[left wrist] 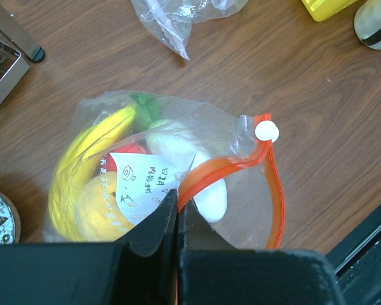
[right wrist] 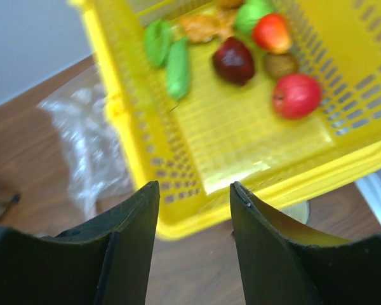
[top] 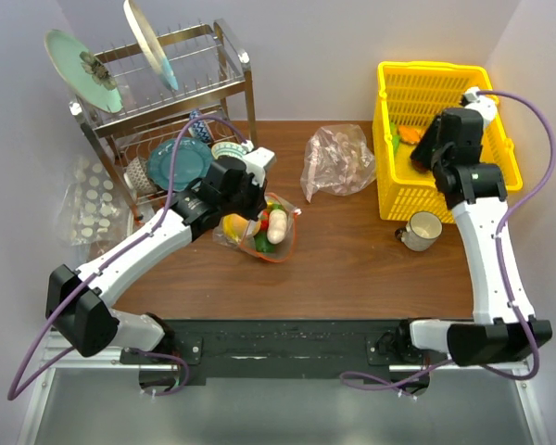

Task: Place the food in the zip-top bag and seal the zipper
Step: Adjust the zipper food storage bag at the center of the board, then pick up the fake fruit from the bin.

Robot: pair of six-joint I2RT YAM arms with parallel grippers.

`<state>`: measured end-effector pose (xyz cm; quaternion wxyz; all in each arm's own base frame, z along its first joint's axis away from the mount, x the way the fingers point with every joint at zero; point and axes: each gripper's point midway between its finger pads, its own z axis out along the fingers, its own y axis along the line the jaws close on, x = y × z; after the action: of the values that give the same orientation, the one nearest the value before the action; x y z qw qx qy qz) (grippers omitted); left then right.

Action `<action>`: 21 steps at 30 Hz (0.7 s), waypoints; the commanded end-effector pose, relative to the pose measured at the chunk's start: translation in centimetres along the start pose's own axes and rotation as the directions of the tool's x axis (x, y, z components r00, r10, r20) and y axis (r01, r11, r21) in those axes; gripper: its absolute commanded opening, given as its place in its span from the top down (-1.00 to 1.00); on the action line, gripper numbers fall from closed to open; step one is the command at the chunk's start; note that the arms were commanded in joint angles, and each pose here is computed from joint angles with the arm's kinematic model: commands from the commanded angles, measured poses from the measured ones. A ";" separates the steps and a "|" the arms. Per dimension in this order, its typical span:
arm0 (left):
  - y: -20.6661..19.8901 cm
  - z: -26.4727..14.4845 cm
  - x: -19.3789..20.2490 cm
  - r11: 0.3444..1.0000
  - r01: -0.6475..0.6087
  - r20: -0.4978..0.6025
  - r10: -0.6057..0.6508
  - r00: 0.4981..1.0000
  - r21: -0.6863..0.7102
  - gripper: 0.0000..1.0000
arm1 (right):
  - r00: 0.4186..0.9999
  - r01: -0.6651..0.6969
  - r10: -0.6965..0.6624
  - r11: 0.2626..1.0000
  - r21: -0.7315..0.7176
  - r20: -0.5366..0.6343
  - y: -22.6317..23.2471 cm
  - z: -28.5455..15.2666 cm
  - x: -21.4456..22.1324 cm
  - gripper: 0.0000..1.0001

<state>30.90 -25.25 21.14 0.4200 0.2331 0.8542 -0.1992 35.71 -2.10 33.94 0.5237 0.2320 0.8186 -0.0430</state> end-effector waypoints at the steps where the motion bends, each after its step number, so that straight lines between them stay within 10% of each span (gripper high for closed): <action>1: -0.3 -0.3 -1.6 1.000 -0.012 0.063 0.011 0.998 0.018 1.00 | 0.998 -0.069 0.068 0.994 0.090 0.016 -2.6 4.4 -1.8 -0.03; 6: -0.2 -0.3 -1.5 1.000 -0.012 0.062 0.011 0.998 0.016 1.00 | 0.990 -0.141 0.143 0.985 0.098 -0.015 -3.6 9.8 -2.3 -0.17; 8: -0.2 -0.3 -1.5 1.000 -0.012 0.062 0.011 0.998 0.017 1.00 | 0.988 -0.134 0.142 0.983 0.126 -0.054 -4.0 12.7 -1.1 -0.91; 9: -0.3 -0.3 -1.5 1.000 -0.012 0.060 0.011 0.998 0.019 1.00 | 0.988 -0.136 0.143 0.983 0.126 -0.053 -3.8 13.6 -1.5 -0.97; 21: -0.1 0.3 -1.1 1.000 -0.010 0.044 0.009 0.999 0.014 1.00 | 0.985 -0.009 0.044 0.979 0.204 -0.169 -4.2 26.6 3.6 -0.97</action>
<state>30.97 -25.41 21.23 0.4229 0.2340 0.8517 -0.2026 52.16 -11.86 17.03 0.3898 0.3096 0.8629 -0.0873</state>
